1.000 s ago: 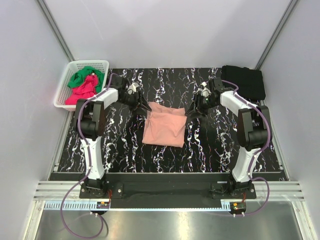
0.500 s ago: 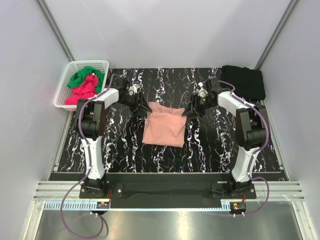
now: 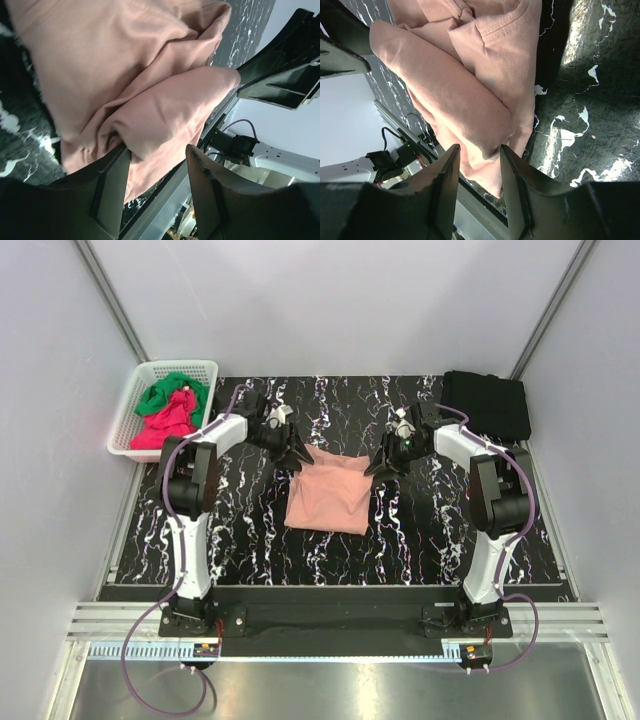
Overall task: Fold and stack the t-shirts
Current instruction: Fold the tshirt
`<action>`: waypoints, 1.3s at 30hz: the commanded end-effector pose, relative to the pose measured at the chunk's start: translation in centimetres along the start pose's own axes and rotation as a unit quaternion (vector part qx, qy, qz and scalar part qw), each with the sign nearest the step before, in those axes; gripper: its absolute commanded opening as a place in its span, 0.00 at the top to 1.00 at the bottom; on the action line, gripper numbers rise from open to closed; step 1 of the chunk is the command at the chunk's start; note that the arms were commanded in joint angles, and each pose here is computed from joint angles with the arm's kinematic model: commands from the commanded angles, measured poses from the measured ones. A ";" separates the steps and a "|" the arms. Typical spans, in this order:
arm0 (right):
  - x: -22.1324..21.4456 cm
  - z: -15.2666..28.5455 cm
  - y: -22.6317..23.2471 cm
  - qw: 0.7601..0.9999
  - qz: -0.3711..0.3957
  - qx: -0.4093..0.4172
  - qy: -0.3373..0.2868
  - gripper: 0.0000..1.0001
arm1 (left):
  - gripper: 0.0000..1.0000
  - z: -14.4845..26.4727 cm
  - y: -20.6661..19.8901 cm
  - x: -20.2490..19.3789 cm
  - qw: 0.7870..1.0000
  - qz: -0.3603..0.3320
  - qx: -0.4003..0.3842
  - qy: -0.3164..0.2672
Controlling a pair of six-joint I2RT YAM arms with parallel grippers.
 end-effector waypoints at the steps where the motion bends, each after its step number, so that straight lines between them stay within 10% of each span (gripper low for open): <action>1: 0.2 -0.2 0.7 1.000 0.013 0.021 0.002 0.56 | 0.48 -0.3 -1.5 1.0 0.999 -0.026 -0.023 0.002; 8: 0.2 -1.0 0.4 1.000 0.004 0.024 0.012 0.58 | 0.49 -0.9 -1.2 1.8 1.000 -0.019 -0.014 -0.002; 14: 0.4 -1.7 0.3 1.000 0.000 0.023 0.019 1.00 | 0.58 -0.9 -0.7 1.5 1.000 -0.019 -0.002 -0.004; 24: 2.6 -1.6 1.4 0.999 0.016 0.034 -0.001 1.00 | 0.98 -1.2 -1.0 2.6 1.000 -0.018 -0.007 -0.008; 39: 4.5 -2.2 1.5 0.999 0.019 0.024 -0.015 1.00 | 1.00 2.0 -0.2 4.8 0.997 -0.016 0.034 -0.074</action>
Point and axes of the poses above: each gripper's point midway between its finger pads, its own z axis back along the fingers, its own y axis along the line the jaws close on, x = y × z, the point moved 4 cm from there along z, back along the fingers, and after that the axes turned 6 degrees about z, right-handed, at the moved point
